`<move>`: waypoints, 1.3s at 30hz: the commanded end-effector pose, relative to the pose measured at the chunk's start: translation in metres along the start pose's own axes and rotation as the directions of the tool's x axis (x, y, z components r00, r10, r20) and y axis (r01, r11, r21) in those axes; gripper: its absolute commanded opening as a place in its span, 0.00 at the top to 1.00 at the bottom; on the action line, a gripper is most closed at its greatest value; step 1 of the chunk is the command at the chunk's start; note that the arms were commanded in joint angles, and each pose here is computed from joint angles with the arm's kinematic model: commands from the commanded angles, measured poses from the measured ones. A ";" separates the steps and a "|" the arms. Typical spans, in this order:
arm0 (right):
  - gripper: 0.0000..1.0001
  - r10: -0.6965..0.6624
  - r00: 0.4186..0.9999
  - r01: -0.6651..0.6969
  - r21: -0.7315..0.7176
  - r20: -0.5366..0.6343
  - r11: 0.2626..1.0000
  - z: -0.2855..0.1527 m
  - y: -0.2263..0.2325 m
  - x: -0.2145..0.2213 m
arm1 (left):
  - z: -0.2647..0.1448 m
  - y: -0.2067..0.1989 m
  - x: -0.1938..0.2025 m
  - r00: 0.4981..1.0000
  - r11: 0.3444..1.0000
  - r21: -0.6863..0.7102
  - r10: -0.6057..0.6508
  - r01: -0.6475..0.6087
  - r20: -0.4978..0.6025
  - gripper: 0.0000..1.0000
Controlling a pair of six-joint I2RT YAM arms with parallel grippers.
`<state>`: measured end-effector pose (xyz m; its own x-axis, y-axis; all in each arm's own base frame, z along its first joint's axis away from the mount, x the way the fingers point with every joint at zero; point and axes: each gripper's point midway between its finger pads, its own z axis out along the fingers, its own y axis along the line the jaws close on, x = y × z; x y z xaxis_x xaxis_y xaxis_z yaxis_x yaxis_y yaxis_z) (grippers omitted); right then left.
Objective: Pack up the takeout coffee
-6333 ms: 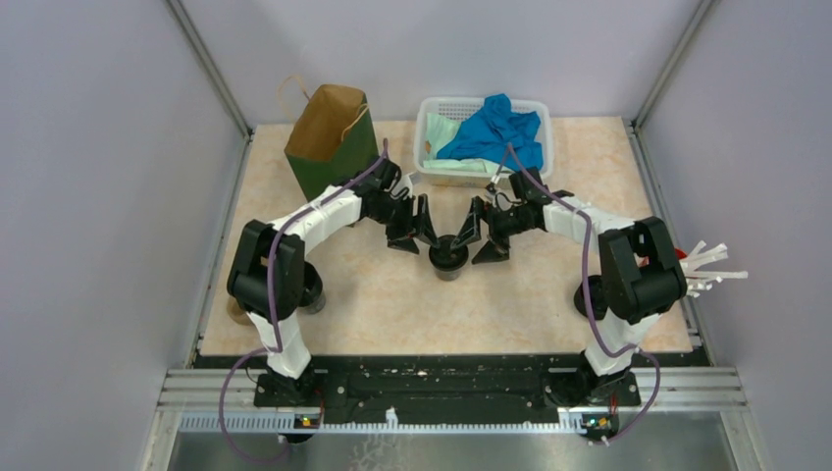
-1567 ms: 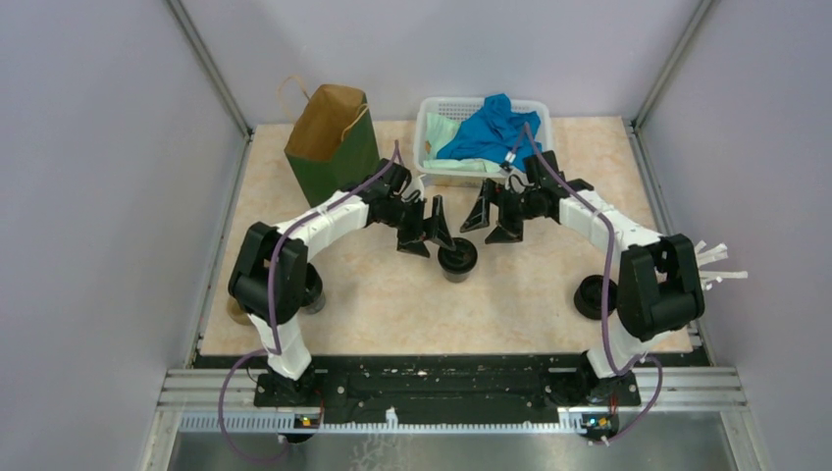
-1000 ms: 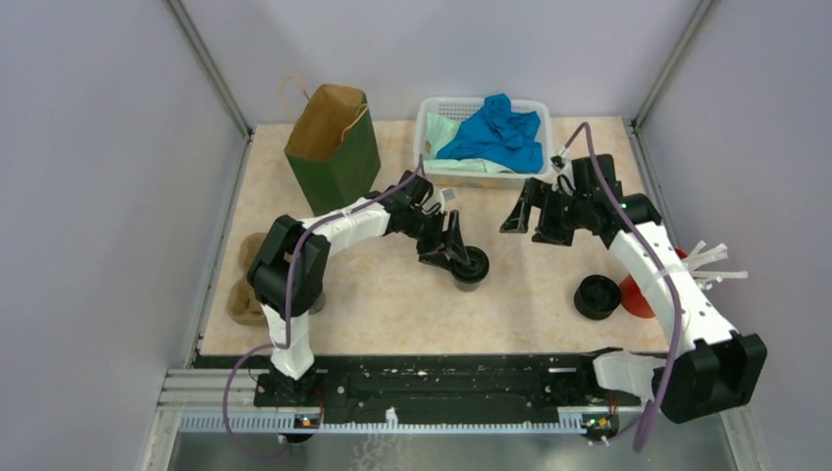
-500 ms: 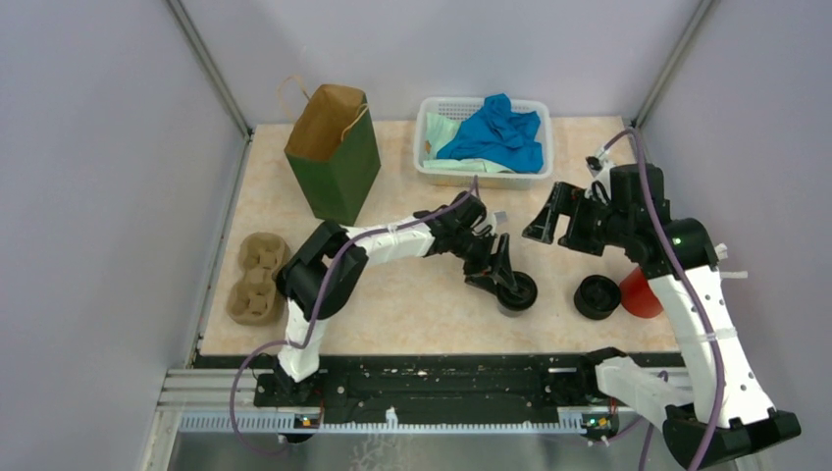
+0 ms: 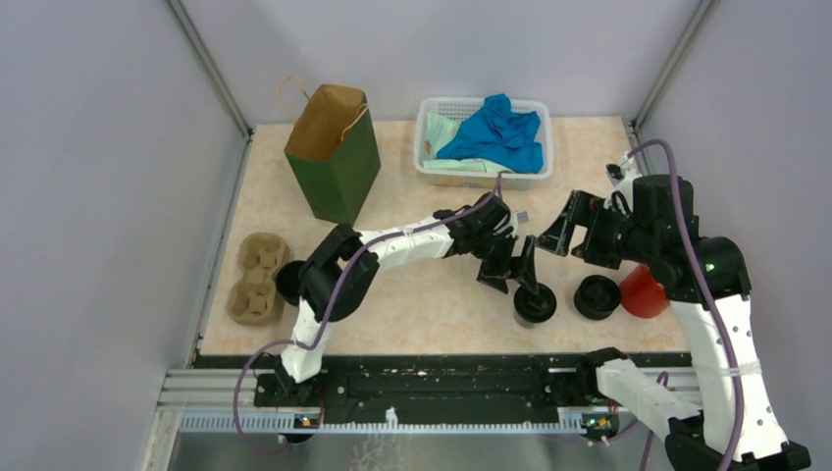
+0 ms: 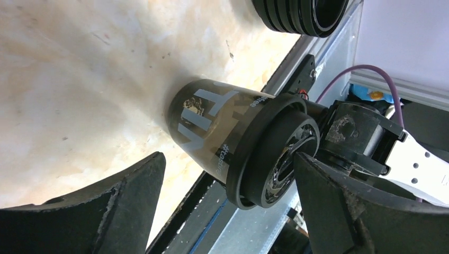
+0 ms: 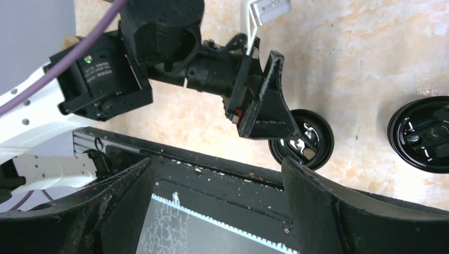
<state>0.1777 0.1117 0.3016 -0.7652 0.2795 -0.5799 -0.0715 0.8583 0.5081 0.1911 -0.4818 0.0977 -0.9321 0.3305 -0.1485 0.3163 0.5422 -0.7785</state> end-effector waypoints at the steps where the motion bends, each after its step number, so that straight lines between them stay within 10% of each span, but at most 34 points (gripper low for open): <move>1: 0.12 -0.014 0.999 0.015 -0.010 0.053 1.000 -0.019 0.008 -0.011 | -0.056 -0.032 -0.033 0.977 0.989 -0.030 0.150 -0.148 0.150 0.02; 7: 0.12 -0.040 0.998 0.041 -0.025 0.054 0.999 -0.016 0.012 -0.016 | -0.184 -0.042 -0.047 0.865 0.911 -0.331 0.361 -0.246 0.350 0.02; 18: 0.12 -0.066 0.998 0.063 -0.136 -0.014 0.989 0.010 0.022 -0.005 | -0.424 -0.002 -0.033 0.619 0.689 -0.713 0.504 0.132 0.602 0.01; 27: 0.12 -0.099 0.993 0.085 -0.196 -0.062 0.977 0.020 0.030 -0.002 | -0.485 0.073 0.011 0.624 0.506 -0.679 0.308 0.531 0.718 0.02; 39: 0.12 -0.207 0.977 0.201 -0.119 -0.042 0.972 0.033 0.030 -0.047 | -0.506 0.209 0.070 0.399 0.423 -0.328 -0.091 0.845 0.912 0.17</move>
<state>0.2087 0.1435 0.2994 -0.8257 0.1258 -0.5499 -0.2318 0.8131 0.5340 0.2712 0.0447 0.2531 -0.5808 -0.5501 -0.6000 -0.5980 0.7884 -0.1440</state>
